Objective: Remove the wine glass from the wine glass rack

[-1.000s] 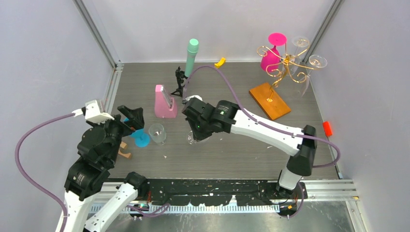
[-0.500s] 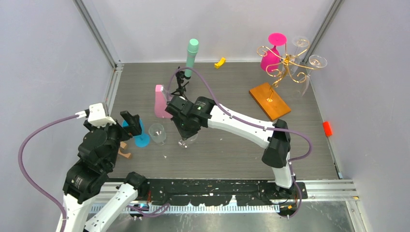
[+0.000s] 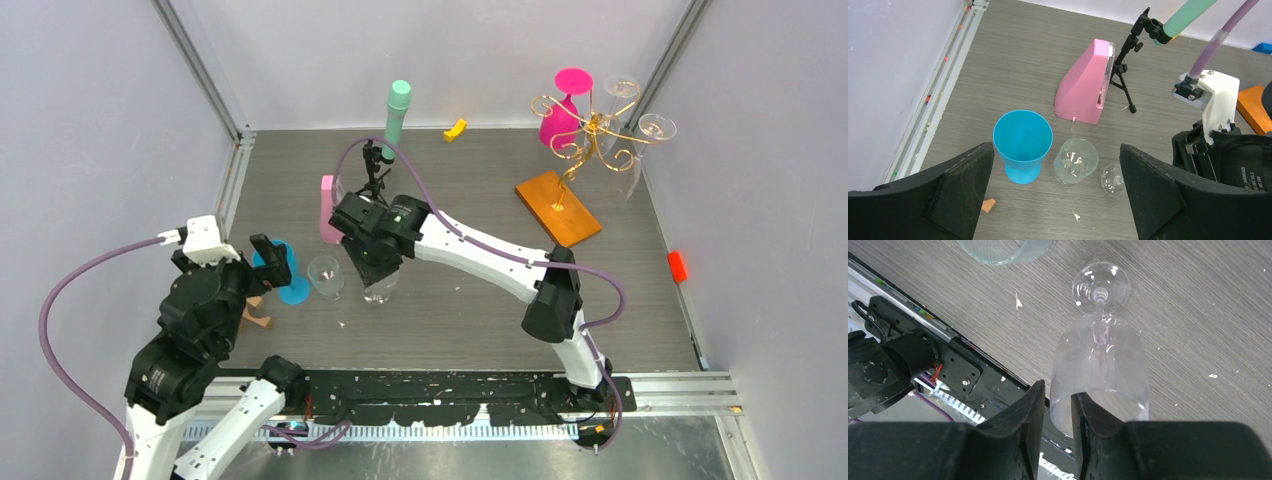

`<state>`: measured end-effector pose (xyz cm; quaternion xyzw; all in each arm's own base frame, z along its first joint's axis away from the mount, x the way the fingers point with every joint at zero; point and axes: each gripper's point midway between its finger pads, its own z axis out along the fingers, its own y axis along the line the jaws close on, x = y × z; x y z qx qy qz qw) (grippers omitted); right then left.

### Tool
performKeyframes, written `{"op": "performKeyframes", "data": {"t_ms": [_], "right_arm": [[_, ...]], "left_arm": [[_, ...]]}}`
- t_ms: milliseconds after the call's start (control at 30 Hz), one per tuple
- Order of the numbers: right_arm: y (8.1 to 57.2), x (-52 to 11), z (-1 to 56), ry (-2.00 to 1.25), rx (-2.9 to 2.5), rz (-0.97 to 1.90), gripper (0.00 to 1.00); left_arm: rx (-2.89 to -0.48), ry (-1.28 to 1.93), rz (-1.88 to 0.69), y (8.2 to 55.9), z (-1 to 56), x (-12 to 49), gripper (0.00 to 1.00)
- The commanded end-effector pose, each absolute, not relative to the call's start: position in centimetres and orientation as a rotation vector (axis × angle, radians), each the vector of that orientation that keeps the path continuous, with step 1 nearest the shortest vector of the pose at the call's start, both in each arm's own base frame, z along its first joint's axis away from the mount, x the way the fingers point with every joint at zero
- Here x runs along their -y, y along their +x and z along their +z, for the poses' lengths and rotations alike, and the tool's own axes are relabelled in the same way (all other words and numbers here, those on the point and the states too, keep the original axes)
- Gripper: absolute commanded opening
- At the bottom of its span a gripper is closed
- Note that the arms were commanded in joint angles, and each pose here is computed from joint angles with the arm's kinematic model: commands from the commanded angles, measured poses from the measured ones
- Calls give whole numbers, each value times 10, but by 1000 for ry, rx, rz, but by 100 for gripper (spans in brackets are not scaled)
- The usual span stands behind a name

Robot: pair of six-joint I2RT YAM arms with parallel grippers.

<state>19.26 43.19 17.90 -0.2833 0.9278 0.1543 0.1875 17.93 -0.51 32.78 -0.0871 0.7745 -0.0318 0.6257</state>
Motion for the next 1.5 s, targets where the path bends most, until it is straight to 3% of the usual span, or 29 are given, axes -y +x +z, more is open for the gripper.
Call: {"op": "performKeyframes", "data": {"t_ms": [0, 367, 667, 900, 1167, 1467], "right_arm": [[201, -446, 203, -801, -2528, 479, 33], [208, -465, 252, -810, -2402, 610, 53], [216, -451, 307, -750, -2268, 655, 59], [238, -422, 309, -635, -2267, 538, 59], [281, -344, 335, -397, -2225, 378, 59], [326, -194, 423, 6, -2027, 311, 63]], "left_arm": [[-1745, -198, -58, 168, 343, -4, 100], [-1717, -205, -14, 140, 357, -26, 100], [-1691, -178, -26, 132, 364, -28, 100], [-1701, -159, -37, 136, 365, -23, 100], [-1710, -107, -107, 142, 364, -6, 100], [-1700, -47, -220, 149, 363, 19, 100]]}}
